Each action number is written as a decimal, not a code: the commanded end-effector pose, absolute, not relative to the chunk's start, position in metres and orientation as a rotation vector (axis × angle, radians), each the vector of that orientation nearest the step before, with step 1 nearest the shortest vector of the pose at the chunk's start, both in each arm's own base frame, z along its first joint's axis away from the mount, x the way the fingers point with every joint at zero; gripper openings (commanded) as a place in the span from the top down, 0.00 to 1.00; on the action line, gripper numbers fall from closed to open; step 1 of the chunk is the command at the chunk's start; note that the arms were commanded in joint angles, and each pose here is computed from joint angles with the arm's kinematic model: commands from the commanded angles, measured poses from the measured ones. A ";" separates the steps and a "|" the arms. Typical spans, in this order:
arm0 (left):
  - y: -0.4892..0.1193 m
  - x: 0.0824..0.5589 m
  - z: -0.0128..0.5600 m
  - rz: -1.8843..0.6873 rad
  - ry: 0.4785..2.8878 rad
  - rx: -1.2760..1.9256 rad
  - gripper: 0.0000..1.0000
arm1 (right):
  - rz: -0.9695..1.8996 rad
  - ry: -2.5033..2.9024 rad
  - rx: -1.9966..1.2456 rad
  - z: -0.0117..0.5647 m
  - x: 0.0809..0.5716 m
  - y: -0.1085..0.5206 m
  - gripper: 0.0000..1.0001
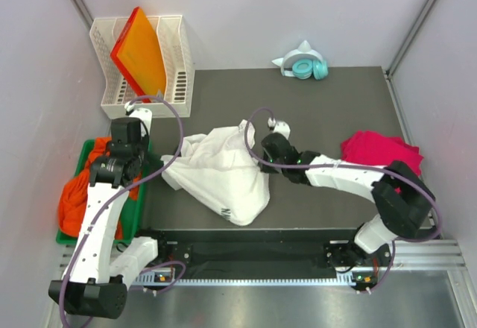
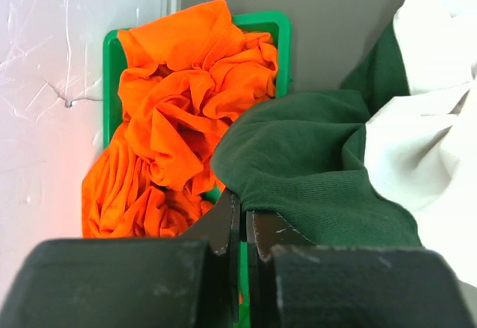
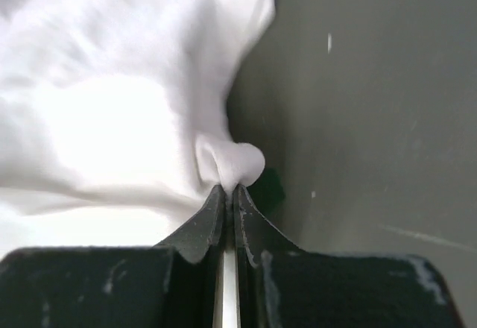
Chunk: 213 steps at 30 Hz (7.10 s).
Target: Fold and stack the t-shirts
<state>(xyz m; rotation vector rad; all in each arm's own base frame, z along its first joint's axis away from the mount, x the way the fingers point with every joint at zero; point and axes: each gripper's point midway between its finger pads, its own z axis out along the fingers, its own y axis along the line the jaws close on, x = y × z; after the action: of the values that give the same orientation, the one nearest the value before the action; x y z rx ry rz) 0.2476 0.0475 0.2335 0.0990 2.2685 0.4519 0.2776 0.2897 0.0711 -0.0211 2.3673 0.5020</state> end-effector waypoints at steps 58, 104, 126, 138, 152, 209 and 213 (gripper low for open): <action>0.007 0.252 0.626 0.081 1.320 -0.018 1.00 | 0.061 1.192 0.258 0.674 0.222 0.038 1.00; -0.009 0.406 0.620 0.087 1.319 0.032 1.00 | -0.114 1.226 0.270 0.647 0.346 0.077 1.00; -0.011 0.218 0.701 -0.050 1.045 0.012 1.00 | -0.122 1.211 0.273 0.672 0.219 0.050 1.00; -0.020 0.346 0.556 0.005 1.395 0.078 1.00 | -0.137 1.340 0.191 0.561 0.309 0.087 1.00; -0.029 0.497 0.332 0.076 1.758 0.125 1.00 | -0.282 1.639 0.170 0.378 0.459 0.093 1.00; -0.289 0.293 0.071 -0.410 2.339 0.982 0.06 | -0.079 2.043 0.146 0.212 0.283 0.121 0.21; -0.300 0.312 0.074 -0.393 2.303 0.926 0.07 | -0.082 2.049 0.153 0.208 0.278 0.120 0.22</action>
<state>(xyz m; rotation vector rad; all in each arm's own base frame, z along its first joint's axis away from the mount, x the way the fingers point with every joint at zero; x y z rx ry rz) 0.2745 -0.2768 0.0493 1.0282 2.4330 -0.3902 0.2808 0.1213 0.1878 0.0872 2.1051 -0.1201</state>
